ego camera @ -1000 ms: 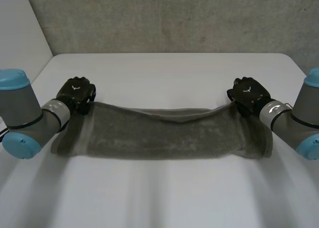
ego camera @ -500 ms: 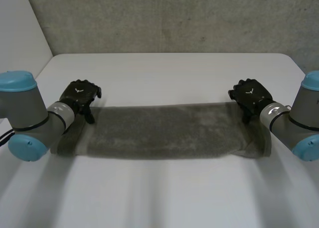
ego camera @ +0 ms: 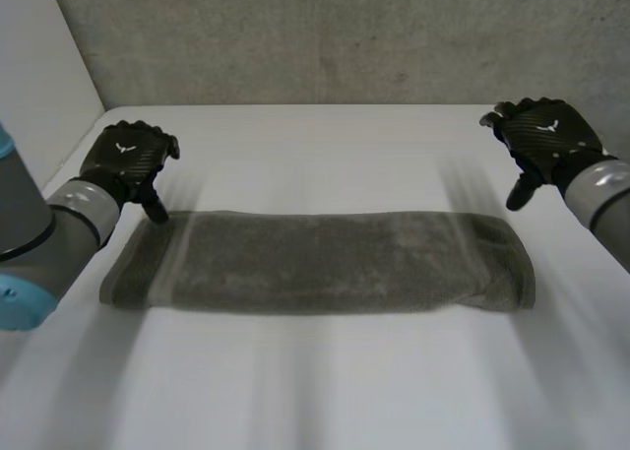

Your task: Fold the towel.

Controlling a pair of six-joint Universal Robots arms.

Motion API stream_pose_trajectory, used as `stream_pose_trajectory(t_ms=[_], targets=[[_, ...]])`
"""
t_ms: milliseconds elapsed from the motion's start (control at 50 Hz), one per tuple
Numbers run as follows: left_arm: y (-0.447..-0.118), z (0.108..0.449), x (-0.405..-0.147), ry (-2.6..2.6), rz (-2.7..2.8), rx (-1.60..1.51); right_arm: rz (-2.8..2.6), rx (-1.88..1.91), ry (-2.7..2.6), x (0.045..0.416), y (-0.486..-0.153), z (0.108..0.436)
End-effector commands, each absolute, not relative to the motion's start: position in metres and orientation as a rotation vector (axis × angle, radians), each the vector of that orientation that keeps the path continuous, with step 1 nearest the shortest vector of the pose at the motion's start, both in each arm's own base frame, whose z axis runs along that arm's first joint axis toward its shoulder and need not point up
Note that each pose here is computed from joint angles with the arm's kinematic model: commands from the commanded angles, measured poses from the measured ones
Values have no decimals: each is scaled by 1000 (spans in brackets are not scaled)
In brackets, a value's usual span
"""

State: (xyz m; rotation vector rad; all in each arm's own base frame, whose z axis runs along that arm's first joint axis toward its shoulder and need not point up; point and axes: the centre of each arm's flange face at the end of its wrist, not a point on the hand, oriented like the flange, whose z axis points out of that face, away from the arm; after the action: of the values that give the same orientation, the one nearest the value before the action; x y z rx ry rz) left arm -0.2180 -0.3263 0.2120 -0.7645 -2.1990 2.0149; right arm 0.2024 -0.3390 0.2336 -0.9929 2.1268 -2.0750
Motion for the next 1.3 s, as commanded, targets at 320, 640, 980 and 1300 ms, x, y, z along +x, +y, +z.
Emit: stream_pose_trajectory(t_ms=[320, 640, 980, 1300], targets=[[-282, 206, -220, -2143, 1976, -671, -1695, -1150, 2352, 181, -274, 149], [-280, 202, -219, -2141, 1981, -669, -1727, -1197, 2393, 171, -291, 131], [-279, 200, -219, -2146, 1975, -667, -1831, -1245, 2497, 129, -318, 141], [-280, 201, -218, -2151, 1981, -660, -2336, -1449, 2299, 111, -360, 231]])
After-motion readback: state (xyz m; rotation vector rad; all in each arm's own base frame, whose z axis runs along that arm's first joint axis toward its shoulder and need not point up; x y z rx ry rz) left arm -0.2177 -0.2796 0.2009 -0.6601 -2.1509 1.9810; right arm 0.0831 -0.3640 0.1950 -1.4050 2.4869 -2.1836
